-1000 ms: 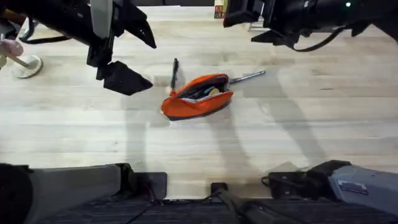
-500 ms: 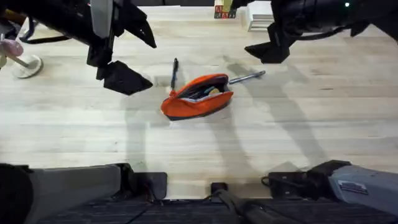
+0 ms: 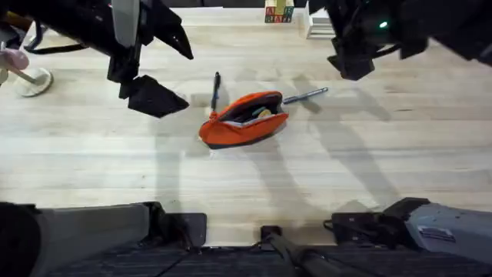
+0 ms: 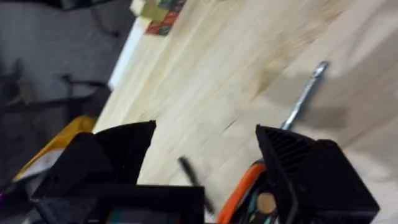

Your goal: Unzip the bag, pick up the pens from the table one at a time and place them inside, then zip the bag closed.

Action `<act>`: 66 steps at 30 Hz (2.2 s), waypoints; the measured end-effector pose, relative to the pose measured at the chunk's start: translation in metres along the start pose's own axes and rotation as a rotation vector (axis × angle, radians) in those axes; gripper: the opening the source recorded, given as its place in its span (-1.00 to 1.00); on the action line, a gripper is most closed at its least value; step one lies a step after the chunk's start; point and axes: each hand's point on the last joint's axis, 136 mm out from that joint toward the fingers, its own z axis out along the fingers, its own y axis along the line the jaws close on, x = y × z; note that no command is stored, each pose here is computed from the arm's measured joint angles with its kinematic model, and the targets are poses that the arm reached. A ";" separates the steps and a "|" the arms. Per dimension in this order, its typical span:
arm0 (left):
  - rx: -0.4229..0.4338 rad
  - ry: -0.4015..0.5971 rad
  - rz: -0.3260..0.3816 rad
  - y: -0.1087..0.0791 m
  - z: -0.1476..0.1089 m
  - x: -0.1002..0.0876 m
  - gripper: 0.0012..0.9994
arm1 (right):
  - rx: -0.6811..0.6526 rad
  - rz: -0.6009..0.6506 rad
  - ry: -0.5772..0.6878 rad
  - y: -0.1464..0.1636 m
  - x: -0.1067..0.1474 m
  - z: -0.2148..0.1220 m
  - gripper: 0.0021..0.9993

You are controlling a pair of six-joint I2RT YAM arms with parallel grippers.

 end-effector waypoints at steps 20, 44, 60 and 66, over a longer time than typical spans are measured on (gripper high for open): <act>0.000 0.000 0.000 0.000 0.000 0.000 0.99 | 0.369 -0.077 -0.048 -0.076 0.036 0.077 1.00; 0.000 0.000 0.000 0.000 0.000 0.000 0.99 | 0.564 -0.161 -0.025 -0.124 0.058 0.118 0.76; 0.000 0.000 0.000 0.000 0.000 0.000 0.99 | 0.615 -0.185 -0.018 -0.135 0.057 0.112 -0.41; 0.000 0.000 0.000 0.000 0.000 0.000 0.99 | 0.614 -0.181 -0.024 -0.134 0.056 0.112 -0.92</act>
